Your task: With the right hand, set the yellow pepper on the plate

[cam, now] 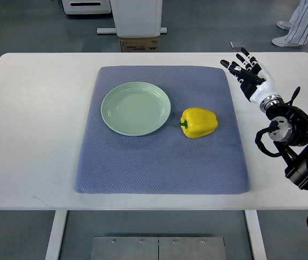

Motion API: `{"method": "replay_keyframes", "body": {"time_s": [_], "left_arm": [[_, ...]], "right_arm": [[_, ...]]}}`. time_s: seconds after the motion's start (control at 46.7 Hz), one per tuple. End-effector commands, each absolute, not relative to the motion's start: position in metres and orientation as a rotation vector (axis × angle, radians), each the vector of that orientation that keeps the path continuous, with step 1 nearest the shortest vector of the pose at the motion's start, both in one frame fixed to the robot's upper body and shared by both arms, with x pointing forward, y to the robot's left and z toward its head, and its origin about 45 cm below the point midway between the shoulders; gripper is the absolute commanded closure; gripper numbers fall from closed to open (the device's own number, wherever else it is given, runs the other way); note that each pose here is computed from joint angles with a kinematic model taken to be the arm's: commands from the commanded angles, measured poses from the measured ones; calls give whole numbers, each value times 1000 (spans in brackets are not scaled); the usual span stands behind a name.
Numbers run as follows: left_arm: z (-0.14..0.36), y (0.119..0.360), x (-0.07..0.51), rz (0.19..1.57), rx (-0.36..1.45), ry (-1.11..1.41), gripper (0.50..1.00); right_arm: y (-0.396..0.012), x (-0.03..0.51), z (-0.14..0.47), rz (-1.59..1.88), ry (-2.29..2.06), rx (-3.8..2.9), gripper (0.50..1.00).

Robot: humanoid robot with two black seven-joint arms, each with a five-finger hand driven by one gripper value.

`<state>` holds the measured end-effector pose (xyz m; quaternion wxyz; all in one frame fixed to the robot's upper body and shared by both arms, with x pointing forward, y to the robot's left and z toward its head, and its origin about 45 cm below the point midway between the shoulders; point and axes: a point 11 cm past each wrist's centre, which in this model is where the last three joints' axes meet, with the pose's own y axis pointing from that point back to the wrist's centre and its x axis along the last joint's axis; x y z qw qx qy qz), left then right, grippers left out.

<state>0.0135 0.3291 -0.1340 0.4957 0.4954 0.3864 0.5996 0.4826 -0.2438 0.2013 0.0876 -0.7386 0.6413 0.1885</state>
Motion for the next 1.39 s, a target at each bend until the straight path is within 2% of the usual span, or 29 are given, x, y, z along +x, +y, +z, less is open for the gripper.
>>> {"method": "replay_keyframes", "body": {"time_s": [0.0,0.899,1.092,1.37], "left_arm": [[-134,329,13,1452,1201,937,500],[-134,329,14,1452,1200,936,500],[-134,329,14,1452,1200,936,500],[-134,329,14,1452,1200,936,500]], "right_arm": [[-244,482,201,563,1911,-2199,500],[-252,483,208,496,1894,-2226,502],[-253,478,210,384,1866,-2371,509],[-236,472,233,4,1718,-2706,511]]}}
